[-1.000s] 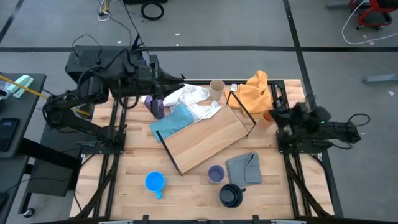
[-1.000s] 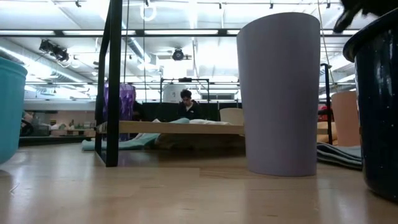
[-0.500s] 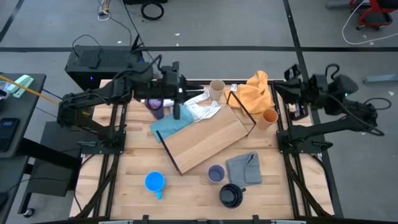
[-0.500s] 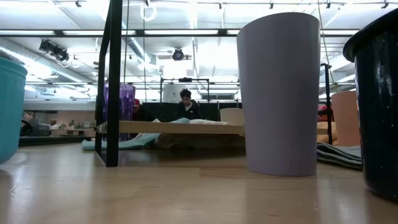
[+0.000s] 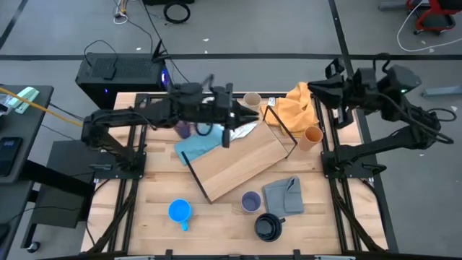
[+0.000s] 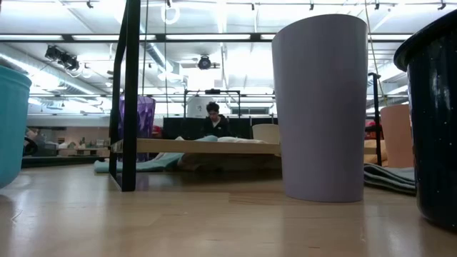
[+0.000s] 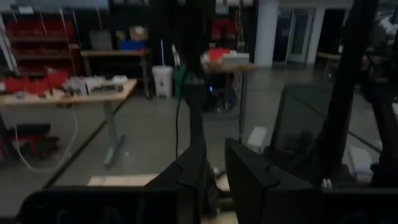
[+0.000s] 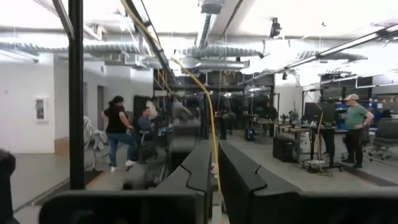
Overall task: Stack small to large cups/mugs on shelf
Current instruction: Put the purple glass on the shelf
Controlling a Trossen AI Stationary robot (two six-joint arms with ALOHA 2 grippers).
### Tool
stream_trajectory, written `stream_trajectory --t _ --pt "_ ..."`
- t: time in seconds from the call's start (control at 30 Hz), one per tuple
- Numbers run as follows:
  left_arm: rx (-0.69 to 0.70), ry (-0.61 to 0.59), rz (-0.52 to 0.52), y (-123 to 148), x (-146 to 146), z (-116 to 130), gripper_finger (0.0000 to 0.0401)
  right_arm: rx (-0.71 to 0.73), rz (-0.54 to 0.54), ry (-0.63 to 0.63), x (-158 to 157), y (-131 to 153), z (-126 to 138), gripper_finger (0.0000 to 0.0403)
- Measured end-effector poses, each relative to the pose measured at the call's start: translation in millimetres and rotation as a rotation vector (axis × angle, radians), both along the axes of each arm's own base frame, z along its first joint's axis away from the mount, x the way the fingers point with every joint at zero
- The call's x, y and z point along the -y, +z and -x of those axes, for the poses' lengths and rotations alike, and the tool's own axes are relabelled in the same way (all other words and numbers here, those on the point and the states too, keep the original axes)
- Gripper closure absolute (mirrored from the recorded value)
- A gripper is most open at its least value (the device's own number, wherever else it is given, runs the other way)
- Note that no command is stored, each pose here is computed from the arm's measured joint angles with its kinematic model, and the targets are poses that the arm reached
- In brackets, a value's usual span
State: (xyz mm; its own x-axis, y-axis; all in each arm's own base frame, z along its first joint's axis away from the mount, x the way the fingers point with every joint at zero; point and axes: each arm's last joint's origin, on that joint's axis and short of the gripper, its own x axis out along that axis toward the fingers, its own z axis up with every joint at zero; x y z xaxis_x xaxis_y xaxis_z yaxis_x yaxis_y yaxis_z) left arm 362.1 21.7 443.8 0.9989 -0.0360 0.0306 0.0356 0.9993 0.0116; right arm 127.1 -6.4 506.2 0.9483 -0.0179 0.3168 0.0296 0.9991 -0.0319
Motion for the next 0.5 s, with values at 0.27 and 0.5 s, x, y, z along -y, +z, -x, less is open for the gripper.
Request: stream_trajectory --t 0.27,0.5 --pt "-0.165 0.016 0.062 -36 -7 -25 0.0326 -0.003 -0.023 -0.003 -1 0 13 0.0365" --pt "-0.378 0.130 0.114 -45 -42 0 0.0335 -0.057 -0.032 -0.021 0 -5 14 0.0365"
